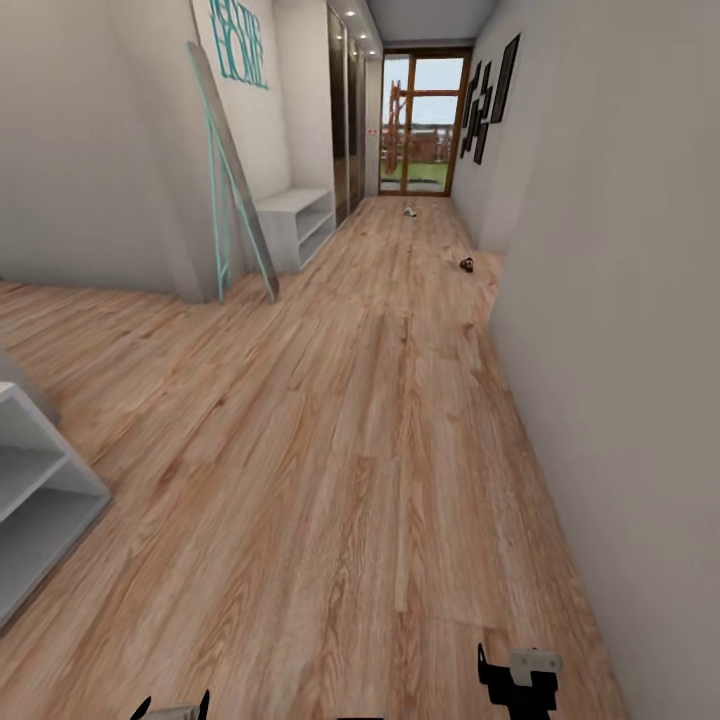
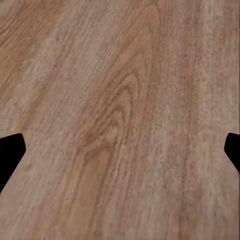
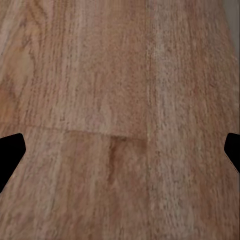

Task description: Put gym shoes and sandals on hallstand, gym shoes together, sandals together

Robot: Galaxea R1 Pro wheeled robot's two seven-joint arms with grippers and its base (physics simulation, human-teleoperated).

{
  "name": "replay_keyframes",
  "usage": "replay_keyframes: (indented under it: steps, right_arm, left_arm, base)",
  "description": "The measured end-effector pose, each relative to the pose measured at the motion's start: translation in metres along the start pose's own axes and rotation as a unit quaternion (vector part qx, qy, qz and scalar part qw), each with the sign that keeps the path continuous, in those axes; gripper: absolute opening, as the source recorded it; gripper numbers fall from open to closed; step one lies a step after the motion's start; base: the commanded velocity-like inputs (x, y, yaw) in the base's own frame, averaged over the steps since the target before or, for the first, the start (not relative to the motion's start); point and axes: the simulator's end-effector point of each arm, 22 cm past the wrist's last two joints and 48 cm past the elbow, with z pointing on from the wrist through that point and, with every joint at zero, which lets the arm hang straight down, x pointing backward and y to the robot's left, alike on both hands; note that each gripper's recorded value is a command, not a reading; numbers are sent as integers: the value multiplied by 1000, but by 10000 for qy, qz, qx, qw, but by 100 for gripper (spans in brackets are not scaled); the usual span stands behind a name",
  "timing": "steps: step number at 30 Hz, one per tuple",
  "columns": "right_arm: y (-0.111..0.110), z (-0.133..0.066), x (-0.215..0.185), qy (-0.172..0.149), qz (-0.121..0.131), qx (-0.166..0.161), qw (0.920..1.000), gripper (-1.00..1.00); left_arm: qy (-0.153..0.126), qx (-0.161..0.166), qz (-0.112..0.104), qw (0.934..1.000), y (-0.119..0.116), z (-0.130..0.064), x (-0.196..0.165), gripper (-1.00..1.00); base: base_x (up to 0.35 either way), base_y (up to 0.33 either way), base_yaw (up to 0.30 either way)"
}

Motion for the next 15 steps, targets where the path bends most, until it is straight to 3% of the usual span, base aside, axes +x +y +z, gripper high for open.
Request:
replay_keyframes:
  steps: [15]
  right_arm:
    - [0, 0, 0, -1, -13, -11, 10000, 100]
  left_arm:
    - [9, 1, -3, 10000, 0, 0, 1, 100]
  base:
    - [338, 0, -1]
